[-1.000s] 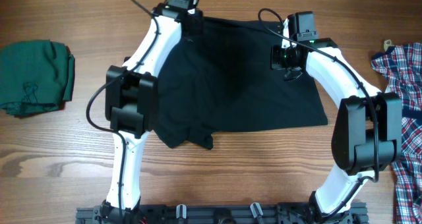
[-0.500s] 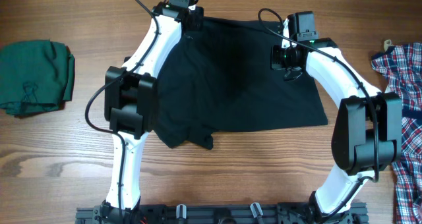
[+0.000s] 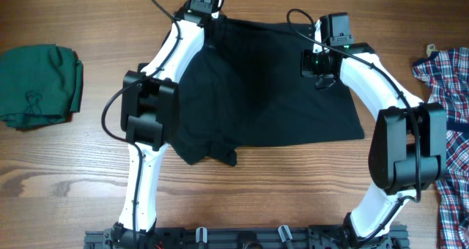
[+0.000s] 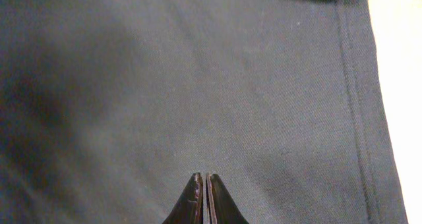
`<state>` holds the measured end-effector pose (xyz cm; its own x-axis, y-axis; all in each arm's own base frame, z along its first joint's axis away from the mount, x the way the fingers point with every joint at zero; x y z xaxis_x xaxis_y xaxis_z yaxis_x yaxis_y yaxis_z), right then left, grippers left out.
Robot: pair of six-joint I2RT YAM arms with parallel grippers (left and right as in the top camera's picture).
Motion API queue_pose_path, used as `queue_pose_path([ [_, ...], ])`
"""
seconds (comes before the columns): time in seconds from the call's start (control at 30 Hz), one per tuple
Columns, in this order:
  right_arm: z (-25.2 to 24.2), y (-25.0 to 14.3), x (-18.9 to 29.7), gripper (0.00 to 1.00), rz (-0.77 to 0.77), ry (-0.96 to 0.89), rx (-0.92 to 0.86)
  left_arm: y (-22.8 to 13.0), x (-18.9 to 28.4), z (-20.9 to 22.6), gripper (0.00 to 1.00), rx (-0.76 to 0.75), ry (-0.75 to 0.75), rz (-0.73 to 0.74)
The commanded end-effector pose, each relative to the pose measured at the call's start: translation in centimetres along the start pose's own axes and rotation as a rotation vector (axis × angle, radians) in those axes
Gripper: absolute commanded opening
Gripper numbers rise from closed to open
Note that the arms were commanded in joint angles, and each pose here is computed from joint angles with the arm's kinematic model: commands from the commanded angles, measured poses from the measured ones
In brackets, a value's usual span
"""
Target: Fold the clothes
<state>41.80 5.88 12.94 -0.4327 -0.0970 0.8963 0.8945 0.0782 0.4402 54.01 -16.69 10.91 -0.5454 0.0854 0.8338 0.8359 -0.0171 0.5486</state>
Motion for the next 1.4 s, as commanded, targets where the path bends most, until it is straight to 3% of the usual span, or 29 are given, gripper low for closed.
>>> queue_pose_path([
  [0.0, -0.1, -1.1, -0.9, 0.04, 0.028, -0.024, -0.007, -0.2, -1.4, 0.3, 0.04, -0.065, 0.020, -0.013],
  [0.3, -0.1, -0.8, -0.9, 0.04, 0.010, -0.023, -0.007, 0.2, -4.4, 2.9, 0.04, -0.019, 0.035, -0.077],
  [0.7, -0.2, -0.9, -0.9, 0.04, 0.015, -0.042, -0.007, 2.9, -4.4, 8.4, 0.04, 0.080, 0.073, -0.202],
  [0.77, -0.2, -0.9, -0.9, 0.04, 0.015, -0.042, -0.007, 3.4, -4.3, 9.0, 0.05, 0.150, 0.069, -0.234],
  [1.0, -0.2, -0.5, -0.9, 0.04, -0.006, -0.044, -0.007, 6.3, 1.5, 7.1, 0.04, 0.147, 0.042, -0.270],
  [1.17, 0.4, 1.4, 1.1, 0.04, 0.004, 0.016, 0.077, 5.3, 6.4, 3.6, 0.05, 0.168, -0.005, -0.145],
  [1.27, 0.4, 5.2, 4.6, 0.04, -0.070, -0.012, 0.123, 2.7, 6.2, 2.6, 0.05, 0.254, -0.124, 0.049],
  [1.37, -0.7, 7.0, 5.7, 0.04, -0.142, -0.034, 0.104, 1.1, 5.9, 2.6, 0.04, 0.306, -0.124, 0.152],
])
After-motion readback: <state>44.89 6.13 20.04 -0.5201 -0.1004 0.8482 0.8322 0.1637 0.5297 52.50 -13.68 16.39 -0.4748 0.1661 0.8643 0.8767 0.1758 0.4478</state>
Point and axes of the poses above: each gripper's point midway between its finger pads, its own x axis back along the fingers, its own z axis along the line the jaws close on, y = z × x, the point moved 9 cm from there along x, back along the fingers, and after that the axes turned 6 degrees about x, right-handed, at the moved point
